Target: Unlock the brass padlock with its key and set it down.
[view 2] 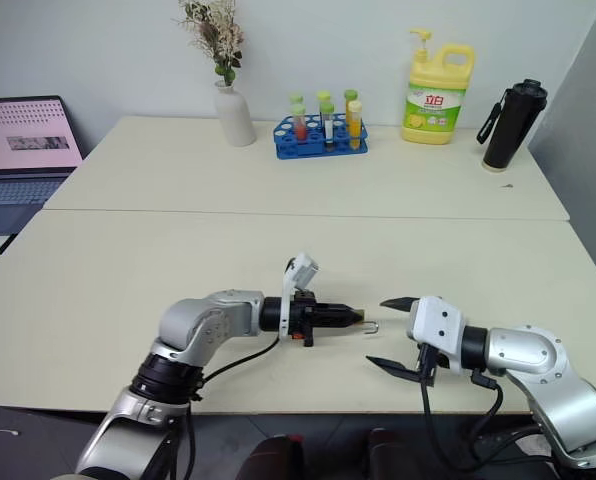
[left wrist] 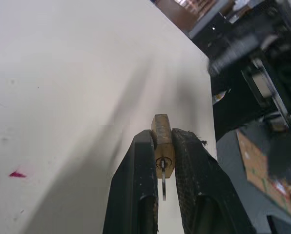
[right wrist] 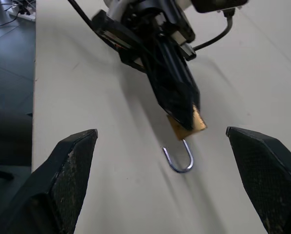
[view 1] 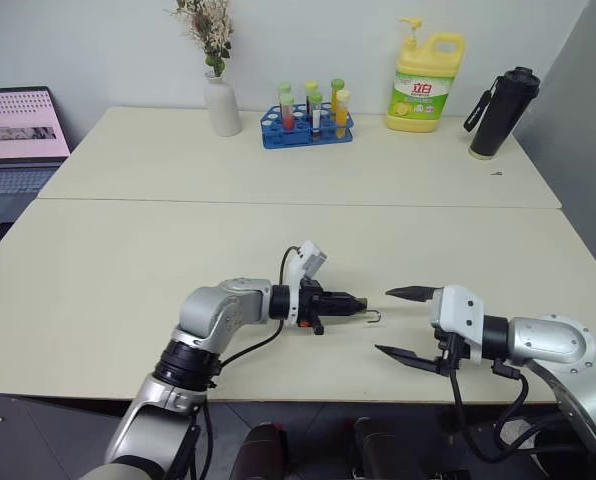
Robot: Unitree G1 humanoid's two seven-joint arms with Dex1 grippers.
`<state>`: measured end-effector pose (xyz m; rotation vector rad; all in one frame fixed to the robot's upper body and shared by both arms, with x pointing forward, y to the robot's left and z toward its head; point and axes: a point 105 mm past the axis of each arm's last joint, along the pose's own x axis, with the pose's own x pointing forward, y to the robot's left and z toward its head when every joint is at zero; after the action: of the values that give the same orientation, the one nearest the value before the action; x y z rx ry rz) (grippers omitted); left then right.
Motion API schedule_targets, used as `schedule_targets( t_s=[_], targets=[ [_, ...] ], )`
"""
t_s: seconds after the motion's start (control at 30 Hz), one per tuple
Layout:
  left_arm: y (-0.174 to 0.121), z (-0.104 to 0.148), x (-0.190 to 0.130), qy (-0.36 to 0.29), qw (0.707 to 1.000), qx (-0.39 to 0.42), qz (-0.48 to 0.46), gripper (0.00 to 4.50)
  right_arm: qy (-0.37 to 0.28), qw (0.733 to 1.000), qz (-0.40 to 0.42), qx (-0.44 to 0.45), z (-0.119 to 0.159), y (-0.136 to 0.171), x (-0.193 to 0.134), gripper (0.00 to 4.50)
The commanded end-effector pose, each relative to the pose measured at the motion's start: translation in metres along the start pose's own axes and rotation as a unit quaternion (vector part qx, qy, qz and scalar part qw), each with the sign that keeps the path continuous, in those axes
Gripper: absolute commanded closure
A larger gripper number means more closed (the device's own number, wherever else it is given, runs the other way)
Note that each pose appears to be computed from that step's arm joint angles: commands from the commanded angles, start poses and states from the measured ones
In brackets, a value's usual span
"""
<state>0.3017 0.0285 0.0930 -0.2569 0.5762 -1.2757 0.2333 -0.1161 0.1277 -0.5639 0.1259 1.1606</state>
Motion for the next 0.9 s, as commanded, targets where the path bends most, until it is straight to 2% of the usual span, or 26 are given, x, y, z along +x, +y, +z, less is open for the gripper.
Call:
schedule_targets(
  t_s=[0.03, 0.4, 0.43, 0.63, 0.77, 0.8, 0.9],
  targets=[
    [0.004, 0.004, 0.005, -0.005, 1.000, 0.005, 0.012, 4.34, 0.009, 1.000, -0.008, -0.024, 0.002, -0.002, 0.003, 0.00],
    [0.007, 0.004, 0.010, -0.011, 1.000, -0.012, 0.008, 4.34, 0.035, 0.997, -0.072, 0.000, -0.012, -0.019, 0.005, 0.00],
    [0.006, 0.005, 0.011, -0.011, 1.000, -0.011, 0.008, 3.61, 0.037, 0.997, -0.071, 0.000, -0.012, -0.018, 0.004, 0.00],
    [0.008, 0.012, 0.011, -0.022, 0.999, 0.015, 0.020, 1.79, 0.036, 0.997, -0.071, 0.004, -0.012, -0.016, 0.003, 0.00],
    [0.010, 0.031, 0.004, -0.049, 0.995, 0.083, 0.039, 0.50, 0.036, 0.996, -0.076, 0.009, -0.012, -0.016, 0.000, 0.00],
    [0.010, 0.035, 0.002, -0.056, 0.993, 0.098, 0.042, 0.23, 0.036, 0.996, -0.077, 0.009, -0.011, -0.016, -0.001, 0.00],
    [0.005, 0.050, -0.008, -0.078, 0.985, 0.148, 0.049, 0.23, 0.036, 0.996, -0.080, 0.010, -0.010, -0.016, -0.004, 0.00]
  ],
)
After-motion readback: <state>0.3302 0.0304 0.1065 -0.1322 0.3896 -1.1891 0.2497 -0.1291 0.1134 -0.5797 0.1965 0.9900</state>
